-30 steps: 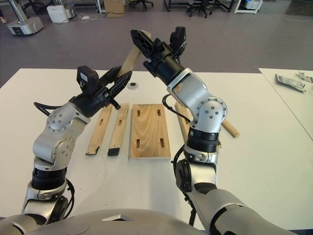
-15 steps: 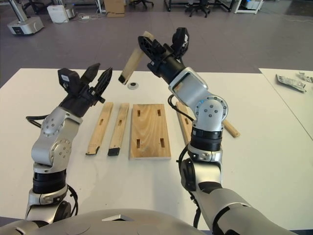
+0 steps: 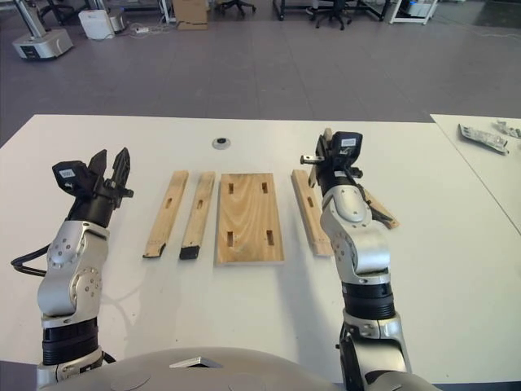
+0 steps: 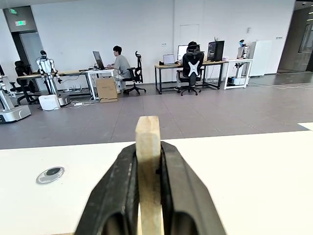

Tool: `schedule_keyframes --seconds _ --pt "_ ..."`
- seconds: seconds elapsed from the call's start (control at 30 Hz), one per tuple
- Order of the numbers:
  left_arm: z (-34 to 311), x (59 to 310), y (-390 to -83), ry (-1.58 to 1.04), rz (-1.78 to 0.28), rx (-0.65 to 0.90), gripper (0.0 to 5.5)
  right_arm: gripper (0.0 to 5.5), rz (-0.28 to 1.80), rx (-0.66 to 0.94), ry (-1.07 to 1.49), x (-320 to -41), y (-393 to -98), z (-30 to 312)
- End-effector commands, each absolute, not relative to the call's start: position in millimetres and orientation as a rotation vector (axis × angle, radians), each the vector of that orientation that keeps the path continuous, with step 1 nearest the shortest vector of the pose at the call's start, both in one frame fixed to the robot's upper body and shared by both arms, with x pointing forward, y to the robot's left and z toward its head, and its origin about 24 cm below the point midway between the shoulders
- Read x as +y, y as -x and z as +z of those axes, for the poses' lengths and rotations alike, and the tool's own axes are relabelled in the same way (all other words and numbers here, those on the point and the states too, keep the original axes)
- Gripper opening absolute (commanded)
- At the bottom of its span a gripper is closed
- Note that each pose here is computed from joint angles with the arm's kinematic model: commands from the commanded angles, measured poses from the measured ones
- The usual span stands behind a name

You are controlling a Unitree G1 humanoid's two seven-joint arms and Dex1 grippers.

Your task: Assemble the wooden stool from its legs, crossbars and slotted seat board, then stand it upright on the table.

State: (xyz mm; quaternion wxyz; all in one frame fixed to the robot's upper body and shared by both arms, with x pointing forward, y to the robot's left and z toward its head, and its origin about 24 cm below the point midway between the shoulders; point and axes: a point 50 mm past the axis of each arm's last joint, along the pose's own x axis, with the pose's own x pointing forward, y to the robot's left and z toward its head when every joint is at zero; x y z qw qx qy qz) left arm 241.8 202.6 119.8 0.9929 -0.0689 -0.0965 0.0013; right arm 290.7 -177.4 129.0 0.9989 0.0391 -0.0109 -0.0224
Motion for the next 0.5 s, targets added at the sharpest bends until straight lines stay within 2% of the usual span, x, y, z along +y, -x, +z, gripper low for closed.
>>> schedule_keyframes --seconds 0.03,0.23,0.5 --pt "122 204 -238 0.131 0.035 -0.206 2.30 0.41 -0.022 0.005 -0.089 -182 -286 120" --pt "126 205 -239 0.132 0.042 -0.221 2.30 0.41 0.026 0.051 -0.130 -181 -279 101" --pt "128 206 -239 0.126 0.031 -0.222 2.30 0.41 -0.016 0.036 -0.136 -187 -275 95"
